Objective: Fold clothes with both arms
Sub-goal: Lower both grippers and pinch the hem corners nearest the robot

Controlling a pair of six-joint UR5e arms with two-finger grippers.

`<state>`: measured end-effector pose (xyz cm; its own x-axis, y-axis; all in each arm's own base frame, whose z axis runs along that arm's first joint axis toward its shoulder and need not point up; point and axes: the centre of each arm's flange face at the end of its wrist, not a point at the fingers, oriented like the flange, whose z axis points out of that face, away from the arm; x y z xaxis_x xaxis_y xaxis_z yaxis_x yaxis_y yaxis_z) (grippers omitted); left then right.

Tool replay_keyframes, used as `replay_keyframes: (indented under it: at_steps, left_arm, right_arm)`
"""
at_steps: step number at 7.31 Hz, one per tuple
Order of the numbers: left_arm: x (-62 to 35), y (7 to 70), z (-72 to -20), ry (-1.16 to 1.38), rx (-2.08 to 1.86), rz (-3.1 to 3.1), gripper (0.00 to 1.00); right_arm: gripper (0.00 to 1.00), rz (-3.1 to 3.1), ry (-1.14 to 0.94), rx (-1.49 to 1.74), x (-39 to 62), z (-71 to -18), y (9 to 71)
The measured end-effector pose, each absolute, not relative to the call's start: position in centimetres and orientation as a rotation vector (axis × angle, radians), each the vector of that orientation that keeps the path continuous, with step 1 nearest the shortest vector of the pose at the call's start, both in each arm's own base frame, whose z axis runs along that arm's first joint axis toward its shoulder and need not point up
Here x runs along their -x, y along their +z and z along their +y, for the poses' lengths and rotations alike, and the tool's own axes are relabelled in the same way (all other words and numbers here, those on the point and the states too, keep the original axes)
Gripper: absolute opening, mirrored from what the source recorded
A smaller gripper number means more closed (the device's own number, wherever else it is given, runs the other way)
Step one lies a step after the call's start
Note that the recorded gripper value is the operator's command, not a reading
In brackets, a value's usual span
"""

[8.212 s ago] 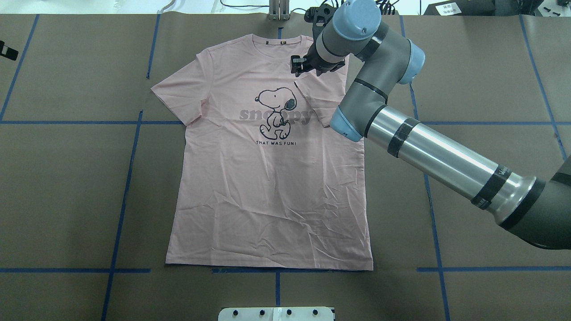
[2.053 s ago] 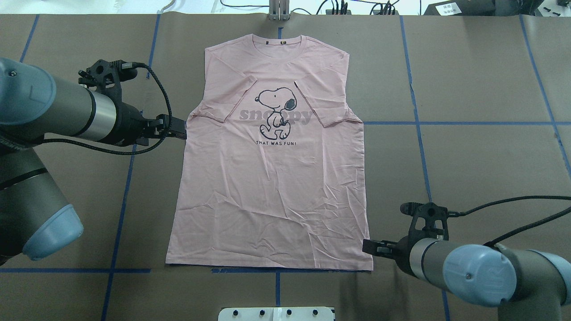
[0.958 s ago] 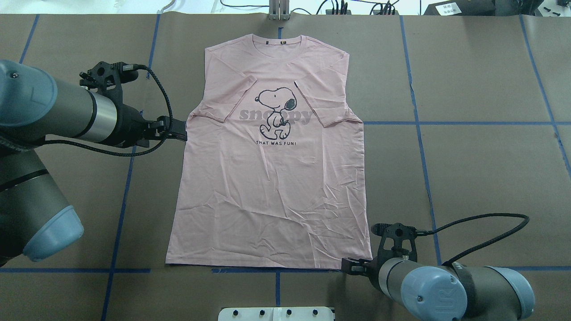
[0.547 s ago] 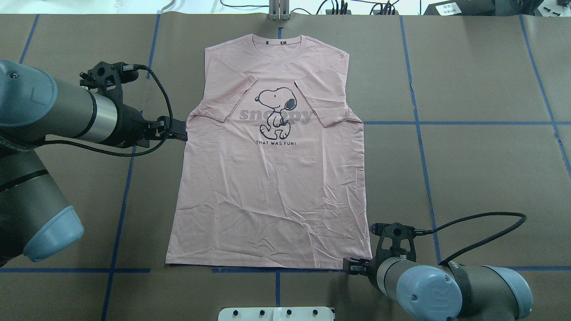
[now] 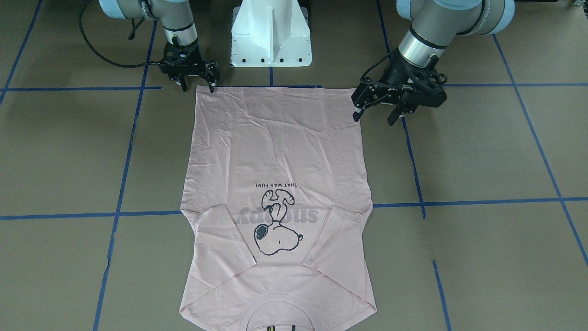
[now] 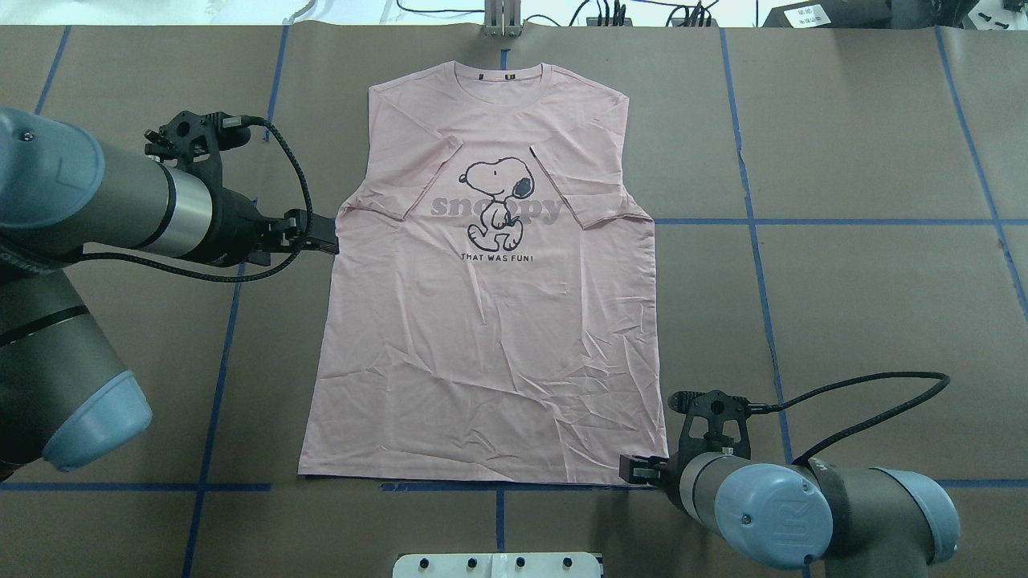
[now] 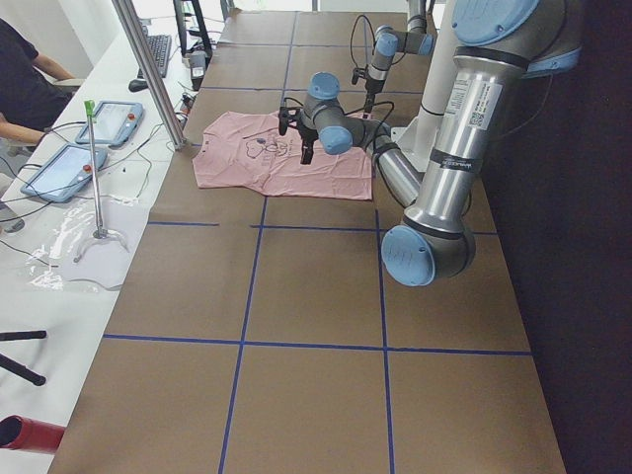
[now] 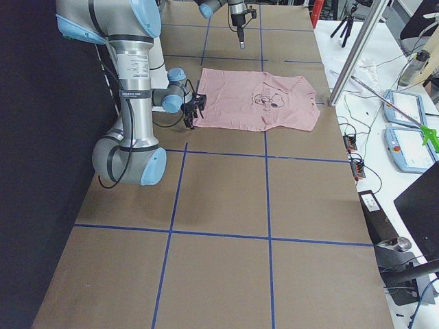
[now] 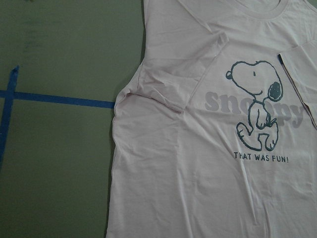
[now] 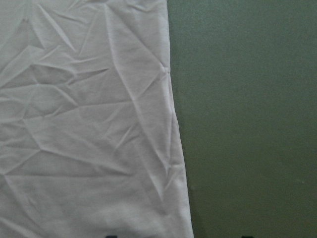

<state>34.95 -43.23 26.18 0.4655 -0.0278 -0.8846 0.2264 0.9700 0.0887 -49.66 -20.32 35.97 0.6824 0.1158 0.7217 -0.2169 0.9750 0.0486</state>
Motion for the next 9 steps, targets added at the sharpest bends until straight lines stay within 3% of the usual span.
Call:
replay_keyframes:
  at_steps: [4, 9]
  left_arm:
    - [-34.9, 26.1, -43.2, -0.158, -0.202, 1.08, 1.0]
    - [-34.9, 26.0, -43.1, -0.156, -0.2, 1.082, 1.0]
  right_arm:
    - [0.81, -0.79, 0.181, -0.119, 50.7, -20.4, 35.9]
    - [0.0, -0.796, 0.182, -0.088, 50.5, -20.8, 35.5]
